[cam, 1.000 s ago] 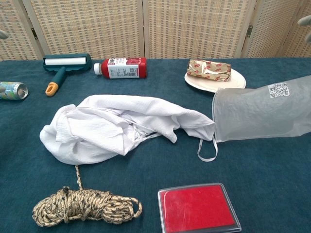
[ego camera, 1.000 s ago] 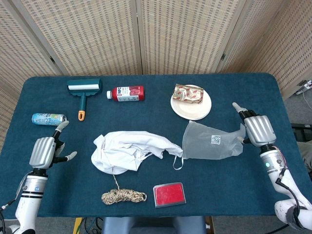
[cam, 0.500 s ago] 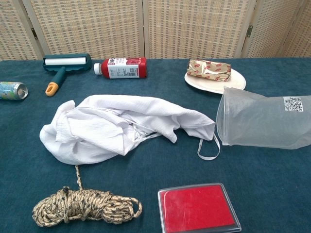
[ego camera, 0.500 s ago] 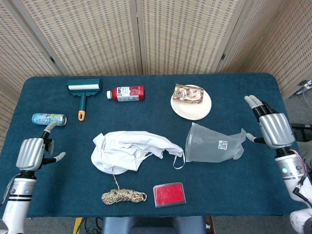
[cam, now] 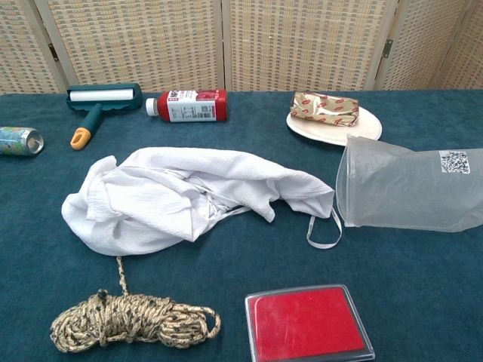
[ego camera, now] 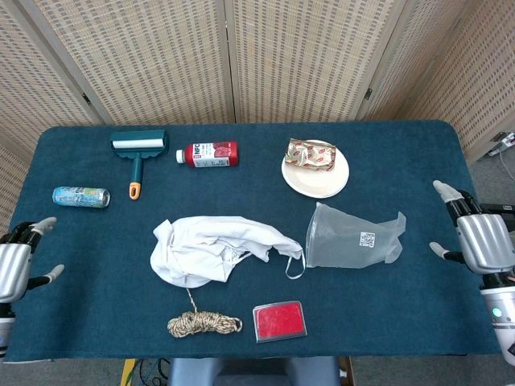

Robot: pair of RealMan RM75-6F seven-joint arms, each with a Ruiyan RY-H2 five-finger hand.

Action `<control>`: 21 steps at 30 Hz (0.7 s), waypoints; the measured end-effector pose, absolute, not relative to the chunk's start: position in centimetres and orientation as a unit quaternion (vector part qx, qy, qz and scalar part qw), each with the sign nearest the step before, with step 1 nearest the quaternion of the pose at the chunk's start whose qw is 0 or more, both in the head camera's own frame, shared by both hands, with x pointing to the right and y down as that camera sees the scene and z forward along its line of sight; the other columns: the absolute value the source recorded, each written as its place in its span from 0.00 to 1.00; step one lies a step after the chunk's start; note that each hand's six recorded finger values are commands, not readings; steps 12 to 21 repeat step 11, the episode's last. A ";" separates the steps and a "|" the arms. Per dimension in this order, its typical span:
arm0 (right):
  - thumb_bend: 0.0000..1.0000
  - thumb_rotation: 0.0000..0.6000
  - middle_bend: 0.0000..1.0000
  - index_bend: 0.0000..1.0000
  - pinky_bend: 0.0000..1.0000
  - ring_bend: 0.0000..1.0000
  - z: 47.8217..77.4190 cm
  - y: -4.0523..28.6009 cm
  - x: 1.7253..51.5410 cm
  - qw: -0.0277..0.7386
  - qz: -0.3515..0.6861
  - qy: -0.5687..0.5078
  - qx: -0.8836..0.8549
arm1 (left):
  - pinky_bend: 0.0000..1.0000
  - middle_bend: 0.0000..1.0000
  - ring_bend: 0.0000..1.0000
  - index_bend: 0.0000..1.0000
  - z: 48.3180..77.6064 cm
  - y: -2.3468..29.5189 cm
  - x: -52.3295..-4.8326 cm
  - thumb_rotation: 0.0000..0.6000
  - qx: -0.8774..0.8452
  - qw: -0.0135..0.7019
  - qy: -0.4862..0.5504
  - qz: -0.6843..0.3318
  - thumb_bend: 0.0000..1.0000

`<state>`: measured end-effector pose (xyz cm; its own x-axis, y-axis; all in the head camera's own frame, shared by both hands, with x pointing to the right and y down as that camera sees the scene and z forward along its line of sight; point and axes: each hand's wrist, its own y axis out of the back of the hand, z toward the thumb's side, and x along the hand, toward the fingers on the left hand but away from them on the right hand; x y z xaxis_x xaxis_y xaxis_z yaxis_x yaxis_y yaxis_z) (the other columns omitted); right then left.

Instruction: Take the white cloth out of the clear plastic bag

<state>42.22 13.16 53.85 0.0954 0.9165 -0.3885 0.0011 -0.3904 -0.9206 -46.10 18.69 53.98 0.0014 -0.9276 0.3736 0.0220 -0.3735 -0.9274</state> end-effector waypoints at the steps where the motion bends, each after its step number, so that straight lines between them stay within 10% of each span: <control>1: 0.00 1.00 0.16 0.00 0.44 0.13 53.8 13.7 42.6 0.406 0.563 -0.374 -0.615 | 0.32 0.28 0.19 0.24 53.7 19.2 -46.6 1.00 -0.576 0.403 0.385 -0.598 0.00; 21: 0.00 1.00 0.16 0.00 0.44 0.13 53.3 17.2 44.8 0.386 0.570 -0.400 -0.606 | 0.31 0.28 0.19 0.28 52.7 21.5 -48.7 1.00 -0.555 0.382 0.373 -0.638 0.00</control>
